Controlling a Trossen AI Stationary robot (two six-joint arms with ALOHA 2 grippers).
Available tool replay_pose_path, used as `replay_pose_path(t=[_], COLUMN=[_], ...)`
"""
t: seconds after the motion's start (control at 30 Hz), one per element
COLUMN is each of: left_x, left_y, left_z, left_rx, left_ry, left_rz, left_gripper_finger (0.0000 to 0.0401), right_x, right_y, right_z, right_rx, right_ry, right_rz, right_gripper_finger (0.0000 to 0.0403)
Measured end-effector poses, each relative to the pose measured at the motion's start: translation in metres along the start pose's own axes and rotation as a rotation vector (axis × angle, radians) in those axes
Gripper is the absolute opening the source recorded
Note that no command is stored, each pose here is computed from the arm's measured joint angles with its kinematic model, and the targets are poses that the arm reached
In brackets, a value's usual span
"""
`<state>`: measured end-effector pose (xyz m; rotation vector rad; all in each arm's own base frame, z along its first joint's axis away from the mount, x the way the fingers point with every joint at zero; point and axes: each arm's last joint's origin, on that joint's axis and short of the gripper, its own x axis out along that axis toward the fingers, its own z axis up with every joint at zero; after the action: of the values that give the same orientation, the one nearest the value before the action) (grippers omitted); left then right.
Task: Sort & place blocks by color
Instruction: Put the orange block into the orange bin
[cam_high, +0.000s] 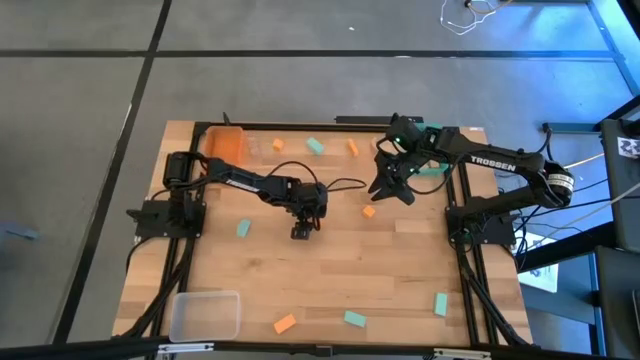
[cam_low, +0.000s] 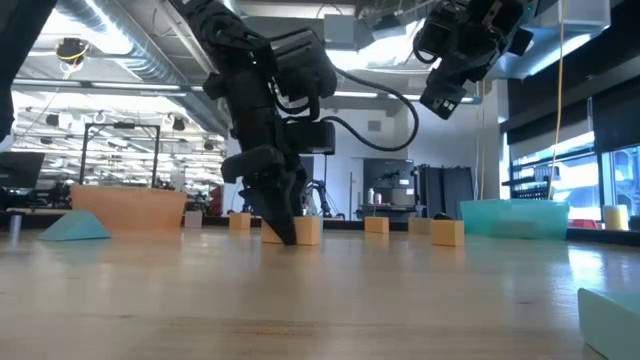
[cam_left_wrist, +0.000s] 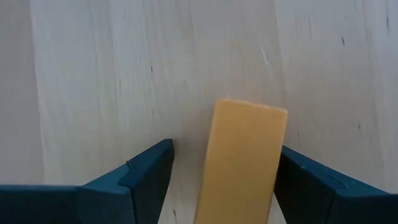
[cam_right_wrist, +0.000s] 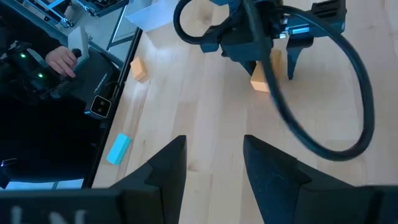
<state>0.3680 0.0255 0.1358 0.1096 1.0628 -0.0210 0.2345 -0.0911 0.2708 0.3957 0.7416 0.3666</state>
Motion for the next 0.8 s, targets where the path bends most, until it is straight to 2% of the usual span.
replay_pose_path(t=[0.13, 0.23, 0.4, 0.5, 0.7, 0.8], left_x=[0.000, 0.000, 0.000, -0.001, -0.009, -0.024], left_y=[-0.005, -0.009, -0.015, -0.016, -0.003, 0.009], left_z=[0.001, 0.002, 0.003, 0.003, -0.002, -0.001], left_rx=[-0.001, 0.002, 0.010, -0.037, -0.156, -0.218], left_ry=[0.001, 0.002, 0.003, 0.002, 0.031, 0.019], left_rz=[0.054, 0.065, 0.062, 0.061, 0.079, 0.112], left_gripper_finger=[0.0244, 0.0227, 0.0160, 0.0123, 0.0123, 0.0123], right_x=[0.000, 0.000, 0.000, 0.000, 0.000, 0.000], right_y=[0.000, 0.000, 0.000, -0.001, -0.001, -0.001], right_z=[0.000, 0.000, 0.002, 0.003, 0.003, 0.004], right_rx=[-0.001, -0.003, -0.015, -0.022, -0.029, -0.034], right_ry=[0.000, -0.001, -0.013, -0.020, -0.027, -0.031], right_rz=[-0.004, -0.004, -0.007, -0.008, -0.009, -0.010], right_gripper_finger=[0.0159, 0.0159, 0.0159, 0.0159, 0.0159, 0.0159])
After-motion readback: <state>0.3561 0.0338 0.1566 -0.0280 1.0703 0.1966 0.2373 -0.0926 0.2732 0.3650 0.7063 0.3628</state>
